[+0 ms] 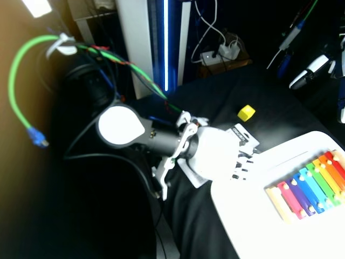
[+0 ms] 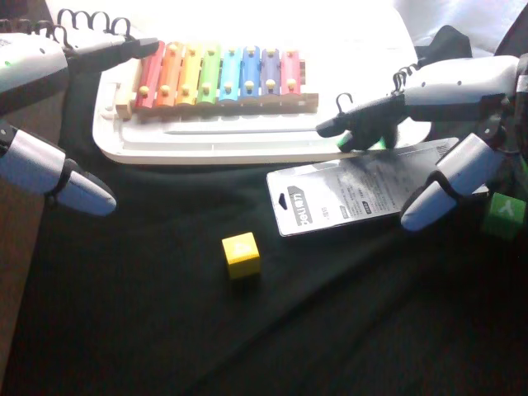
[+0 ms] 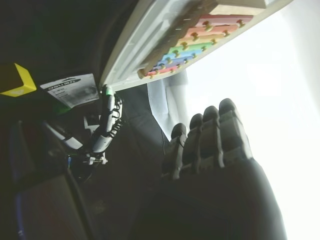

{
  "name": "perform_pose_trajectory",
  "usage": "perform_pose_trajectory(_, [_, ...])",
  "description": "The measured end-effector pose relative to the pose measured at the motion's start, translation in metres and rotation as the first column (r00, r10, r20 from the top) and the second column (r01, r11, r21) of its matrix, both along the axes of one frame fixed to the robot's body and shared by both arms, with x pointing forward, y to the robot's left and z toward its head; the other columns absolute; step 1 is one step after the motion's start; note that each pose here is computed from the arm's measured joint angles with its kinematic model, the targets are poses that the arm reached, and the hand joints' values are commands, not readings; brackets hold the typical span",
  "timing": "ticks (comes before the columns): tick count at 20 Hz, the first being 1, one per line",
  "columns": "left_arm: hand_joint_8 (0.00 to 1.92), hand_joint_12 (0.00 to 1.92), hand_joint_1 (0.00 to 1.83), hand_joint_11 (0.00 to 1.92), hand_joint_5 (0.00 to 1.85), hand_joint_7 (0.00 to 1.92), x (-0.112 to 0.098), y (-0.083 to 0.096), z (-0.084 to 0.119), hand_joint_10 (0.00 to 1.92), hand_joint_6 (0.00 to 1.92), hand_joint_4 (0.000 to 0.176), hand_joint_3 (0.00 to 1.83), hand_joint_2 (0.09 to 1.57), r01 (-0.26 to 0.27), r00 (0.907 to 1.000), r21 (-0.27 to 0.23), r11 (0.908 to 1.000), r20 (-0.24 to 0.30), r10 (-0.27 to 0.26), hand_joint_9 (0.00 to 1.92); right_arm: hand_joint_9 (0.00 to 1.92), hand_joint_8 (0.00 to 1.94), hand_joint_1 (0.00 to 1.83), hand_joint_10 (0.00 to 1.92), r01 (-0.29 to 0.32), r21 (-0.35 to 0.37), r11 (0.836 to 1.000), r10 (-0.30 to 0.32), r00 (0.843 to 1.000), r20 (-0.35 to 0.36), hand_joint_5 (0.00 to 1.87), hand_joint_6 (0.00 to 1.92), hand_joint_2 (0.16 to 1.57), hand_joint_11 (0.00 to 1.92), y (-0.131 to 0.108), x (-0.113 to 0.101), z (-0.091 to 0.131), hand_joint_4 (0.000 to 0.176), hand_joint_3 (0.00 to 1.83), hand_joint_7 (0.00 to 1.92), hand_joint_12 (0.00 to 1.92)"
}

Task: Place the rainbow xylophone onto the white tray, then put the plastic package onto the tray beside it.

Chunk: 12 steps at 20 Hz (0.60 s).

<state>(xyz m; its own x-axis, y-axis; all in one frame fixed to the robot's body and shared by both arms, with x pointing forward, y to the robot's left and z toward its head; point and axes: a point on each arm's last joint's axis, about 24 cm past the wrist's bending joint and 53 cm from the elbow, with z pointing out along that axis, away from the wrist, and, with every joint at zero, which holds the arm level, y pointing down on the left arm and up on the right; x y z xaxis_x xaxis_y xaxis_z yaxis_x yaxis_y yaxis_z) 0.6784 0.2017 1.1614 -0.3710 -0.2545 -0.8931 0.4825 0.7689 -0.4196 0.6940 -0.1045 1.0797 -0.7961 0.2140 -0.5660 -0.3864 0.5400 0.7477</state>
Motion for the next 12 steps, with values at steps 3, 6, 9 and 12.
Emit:
perform_pose_trajectory(3, [0.00, 0.00, 0.92, 0.00, 0.00, 0.00, -0.001, 0.000, -0.001, 0.00, 0.00, 0.060, 0.00, 0.69, 0.001, 1.0000, -0.007, 1.0000, -0.002, -0.001, 0.00, 0.95, 0.01, 0.86, 0.45, 0.019, 0.008, 1.000, -0.019, 1.000, -0.025, 0.22, 0.00, 0.71, 0.73, 0.001, 0.003, -0.003, 0.000, 0.00, 0.92, 1.43])
perform_pose_trajectory(6, [0.00, 0.00, 0.91, 0.00, 0.00, 0.00, -0.001, 0.000, -0.002, 0.00, 0.00, 0.063, 0.00, 0.65, 0.000, 1.0000, -0.007, 1.0000, -0.005, 0.000, 0.00, 0.71, 0.01, 0.90, 1.13, 0.020, 0.001, 1.000, -0.020, 0.999, -0.043, 0.20, 0.00, 0.69, 0.66, 0.002, 0.003, -0.007, 0.000, 0.00, 0.98, 1.63])
perform_pose_trajectory(9, [0.00, 0.00, 0.90, 0.00, 0.00, 0.00, -0.001, 0.000, -0.001, 0.00, 0.00, 0.048, 0.00, 0.67, 0.000, 1.0000, -0.011, 0.9999, -0.002, 0.000, 0.00, 0.42, 0.00, 0.83, 0.17, -0.012, -0.045, 0.999, 0.010, 0.999, -0.046, 0.11, 0.00, 0.67, 0.18, 0.002, -0.003, -0.016, 0.000, 0.00, 0.40, 1.39])
perform_pose_trajectory(12, [0.00, 0.00, 0.88, 0.00, 0.00, 0.00, -0.001, 0.000, 0.000, 0.00, 0.00, 0.076, 0.00, 0.65, 0.001, 1.0000, -0.013, 0.9999, -0.001, -0.001, 0.00, 0.22, 0.00, 0.92, 0.00, -0.053, -0.091, 0.994, 0.048, 0.997, -0.057, 0.08, 0.00, 0.65, 0.01, 0.002, -0.012, -0.027, 0.025, 0.00, 0.20, 0.99])
